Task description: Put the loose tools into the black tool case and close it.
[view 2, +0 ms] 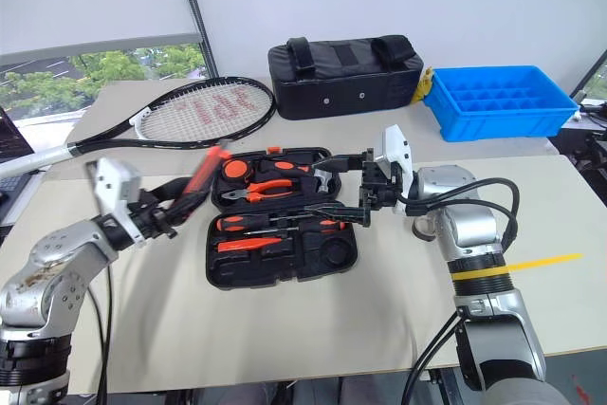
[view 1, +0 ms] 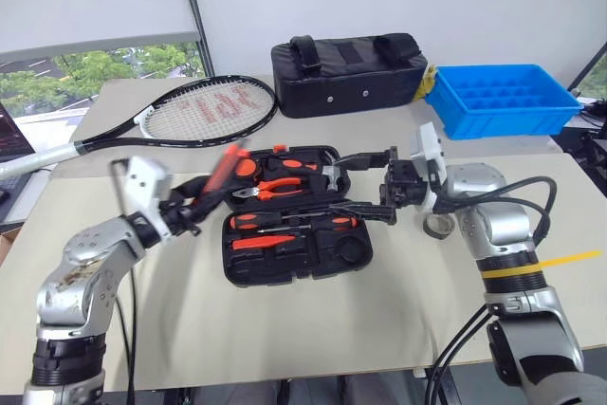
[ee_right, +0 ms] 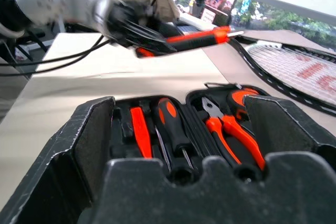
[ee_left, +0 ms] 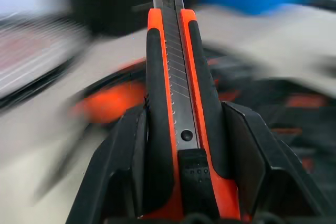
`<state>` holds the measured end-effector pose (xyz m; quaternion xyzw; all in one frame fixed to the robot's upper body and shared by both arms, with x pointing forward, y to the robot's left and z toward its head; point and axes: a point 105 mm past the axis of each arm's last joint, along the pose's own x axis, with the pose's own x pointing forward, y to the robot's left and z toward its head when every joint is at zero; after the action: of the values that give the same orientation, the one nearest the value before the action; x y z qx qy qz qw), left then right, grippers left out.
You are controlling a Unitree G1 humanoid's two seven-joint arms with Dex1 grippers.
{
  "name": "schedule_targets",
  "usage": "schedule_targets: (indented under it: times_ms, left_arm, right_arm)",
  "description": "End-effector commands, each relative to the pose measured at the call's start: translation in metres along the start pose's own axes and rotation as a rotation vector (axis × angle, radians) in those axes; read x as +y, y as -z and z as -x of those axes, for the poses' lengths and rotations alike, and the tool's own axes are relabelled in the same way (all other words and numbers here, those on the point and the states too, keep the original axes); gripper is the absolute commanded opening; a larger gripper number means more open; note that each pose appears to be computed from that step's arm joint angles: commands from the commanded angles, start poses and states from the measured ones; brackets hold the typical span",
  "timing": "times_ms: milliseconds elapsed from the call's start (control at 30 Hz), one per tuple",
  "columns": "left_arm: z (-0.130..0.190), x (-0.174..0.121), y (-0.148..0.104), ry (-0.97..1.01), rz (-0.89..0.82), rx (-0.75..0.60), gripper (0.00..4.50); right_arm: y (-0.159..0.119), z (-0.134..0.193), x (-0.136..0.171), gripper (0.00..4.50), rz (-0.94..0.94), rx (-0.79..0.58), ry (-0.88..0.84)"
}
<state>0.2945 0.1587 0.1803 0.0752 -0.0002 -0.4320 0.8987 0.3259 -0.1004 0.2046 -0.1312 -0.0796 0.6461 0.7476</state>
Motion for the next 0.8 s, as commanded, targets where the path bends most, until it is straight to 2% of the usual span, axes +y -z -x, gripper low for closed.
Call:
schedule_targets:
  times_ms: [33, 133, 233, 400, 567, 800]
  left_arm:
    - [-0.012, -0.037, 0.015, 0.235, -0.105, 0.142, 1.74]
    - [-0.020, -0.056, 0.035, 0.369, -0.212, 0.251, 1.74]
    - [-0.020, -0.067, 0.046, 0.445, -0.215, 0.290, 1.74]
    - [-0.016, -0.057, 0.063, 0.455, -0.261, 0.381, 1.74]
    - [-0.021, -0.042, 0.060, 0.425, -0.295, 0.381, 1.74]
    - [-0.017, -0.047, 0.060, 0.499, -0.242, 0.407, 1.74]
  right_arm:
    - [-0.003, 0.017, 0.000, 4.50, 0.057, 0.030, 0.018]
    - [0.000, 0.032, 0.011, 4.50, 0.059, 0.037, -0.006]
    - [0.007, 0.042, 0.018, 4.50, 0.062, 0.078, -0.019]
    - [0.014, 0.050, 0.029, 4.50, 0.051, 0.110, -0.028]
    - [0.014, 0.045, 0.031, 4.50, 0.054, 0.098, -0.022]
    - [0.013, 0.042, 0.029, 4.50, 0.057, 0.080, -0.017]
